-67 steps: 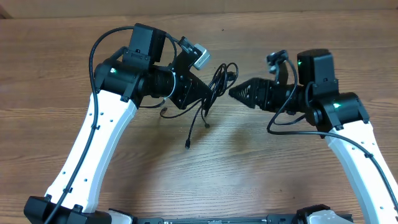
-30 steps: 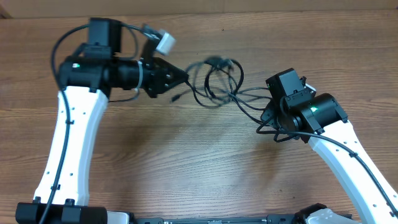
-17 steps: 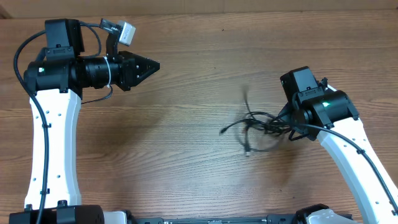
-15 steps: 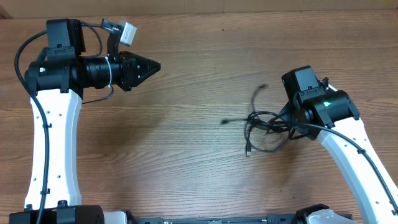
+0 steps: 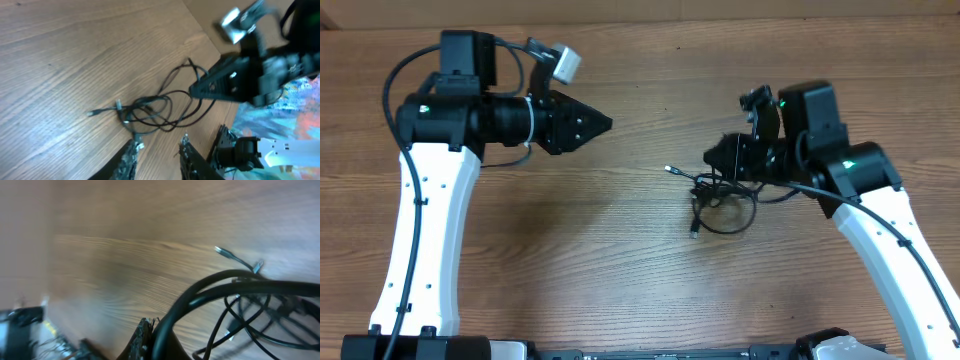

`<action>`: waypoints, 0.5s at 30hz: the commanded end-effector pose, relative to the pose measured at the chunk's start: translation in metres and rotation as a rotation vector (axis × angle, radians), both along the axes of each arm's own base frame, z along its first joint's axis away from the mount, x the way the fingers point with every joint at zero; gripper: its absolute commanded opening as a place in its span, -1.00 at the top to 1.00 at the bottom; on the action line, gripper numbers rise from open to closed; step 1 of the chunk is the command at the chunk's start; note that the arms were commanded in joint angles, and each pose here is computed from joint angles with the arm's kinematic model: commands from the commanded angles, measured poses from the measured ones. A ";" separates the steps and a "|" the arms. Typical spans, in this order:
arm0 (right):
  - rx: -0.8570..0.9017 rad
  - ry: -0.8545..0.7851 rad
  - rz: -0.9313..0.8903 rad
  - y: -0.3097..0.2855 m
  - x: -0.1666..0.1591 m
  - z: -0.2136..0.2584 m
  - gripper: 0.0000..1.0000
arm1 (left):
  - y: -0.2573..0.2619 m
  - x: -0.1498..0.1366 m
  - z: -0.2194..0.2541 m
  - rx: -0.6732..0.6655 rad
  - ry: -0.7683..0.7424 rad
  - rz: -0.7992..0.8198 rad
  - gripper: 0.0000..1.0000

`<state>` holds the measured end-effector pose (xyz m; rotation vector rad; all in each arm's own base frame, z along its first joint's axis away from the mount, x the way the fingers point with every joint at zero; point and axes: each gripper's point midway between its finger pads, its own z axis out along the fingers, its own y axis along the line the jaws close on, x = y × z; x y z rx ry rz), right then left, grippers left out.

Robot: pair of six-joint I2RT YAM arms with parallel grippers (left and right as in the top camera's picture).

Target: Untangle cables

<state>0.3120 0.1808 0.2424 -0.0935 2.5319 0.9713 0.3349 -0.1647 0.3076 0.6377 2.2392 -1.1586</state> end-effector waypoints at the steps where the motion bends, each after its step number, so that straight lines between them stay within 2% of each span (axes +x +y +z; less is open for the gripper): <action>1: 0.132 -0.056 0.040 0.012 0.002 0.048 0.82 | -0.011 -0.007 0.005 0.044 -0.041 -0.022 0.36; 5: 0.173 -0.055 -0.002 0.013 0.008 0.061 0.64 | -0.023 -0.013 0.000 0.079 -0.046 -0.050 0.29; 10: 0.184 -0.055 -0.020 0.013 0.011 0.064 0.63 | -0.037 -0.021 -0.003 0.103 -0.052 -0.088 0.28; 15: 0.056 -0.018 -0.135 -0.008 0.016 0.041 0.18 | -0.030 -0.013 -0.018 0.211 -0.031 -0.010 0.31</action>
